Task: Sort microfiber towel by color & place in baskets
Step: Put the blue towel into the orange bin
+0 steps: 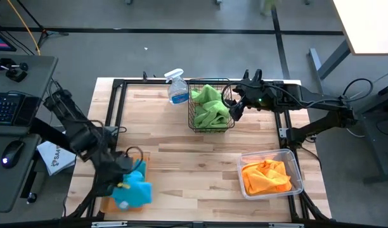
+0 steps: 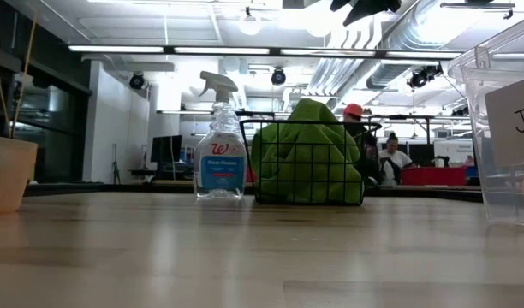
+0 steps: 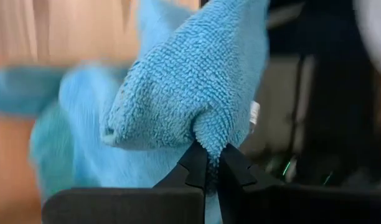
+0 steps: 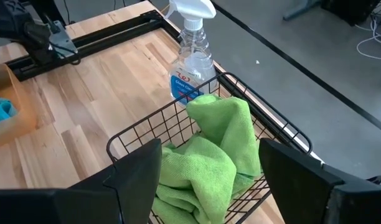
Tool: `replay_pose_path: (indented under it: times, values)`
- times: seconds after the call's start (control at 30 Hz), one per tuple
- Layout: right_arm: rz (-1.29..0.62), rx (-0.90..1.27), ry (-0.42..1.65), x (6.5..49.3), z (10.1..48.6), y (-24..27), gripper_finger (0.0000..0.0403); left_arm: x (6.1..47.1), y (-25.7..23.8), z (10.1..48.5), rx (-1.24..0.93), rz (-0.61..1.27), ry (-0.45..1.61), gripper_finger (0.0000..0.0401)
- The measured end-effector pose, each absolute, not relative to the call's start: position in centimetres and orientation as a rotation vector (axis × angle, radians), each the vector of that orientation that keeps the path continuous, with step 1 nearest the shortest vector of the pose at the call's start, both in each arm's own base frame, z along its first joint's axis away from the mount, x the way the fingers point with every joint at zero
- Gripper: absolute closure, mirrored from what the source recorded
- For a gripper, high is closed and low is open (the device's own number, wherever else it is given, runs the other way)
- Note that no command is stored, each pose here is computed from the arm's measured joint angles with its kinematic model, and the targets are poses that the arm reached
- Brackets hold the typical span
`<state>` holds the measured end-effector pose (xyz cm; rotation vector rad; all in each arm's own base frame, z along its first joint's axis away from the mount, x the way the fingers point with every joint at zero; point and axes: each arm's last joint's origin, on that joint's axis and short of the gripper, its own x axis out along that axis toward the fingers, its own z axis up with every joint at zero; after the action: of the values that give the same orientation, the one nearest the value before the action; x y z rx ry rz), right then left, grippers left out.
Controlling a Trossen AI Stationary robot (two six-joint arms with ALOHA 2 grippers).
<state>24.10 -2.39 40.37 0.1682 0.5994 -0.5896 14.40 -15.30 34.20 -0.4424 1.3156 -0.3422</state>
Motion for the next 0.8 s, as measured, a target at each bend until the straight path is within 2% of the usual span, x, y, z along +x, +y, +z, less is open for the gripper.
replay_pose_path:
  times: [0.23, 0.47, 0.63, 0.8]
  values:
    - [-0.589, 0.172, 0.59, 24.2, 40.4, -2.4, 0.0134, 11.1, -14.0, 33.0, -0.098, -0.323, 1.574, 0.0401]
    - [-0.592, 0.179, 0.588, 24.2, 40.4, -2.4, 0.0134, 11.9, -13.4, 32.6, 0.198, -0.337, 1.46, 0.0401]
    - [-0.592, 0.18, 0.587, 24.2, 40.4, -2.4, 0.0134, 12.9, -14.8, 30.9, 0.218, -0.427, 1.498, 0.0401]
    - [-0.595, 0.18, 0.587, 24.2, 40.4, -2.4, 0.0134, 14.2, -17.3, 28.1, 0.188, -0.527, 1.431, 0.0401]
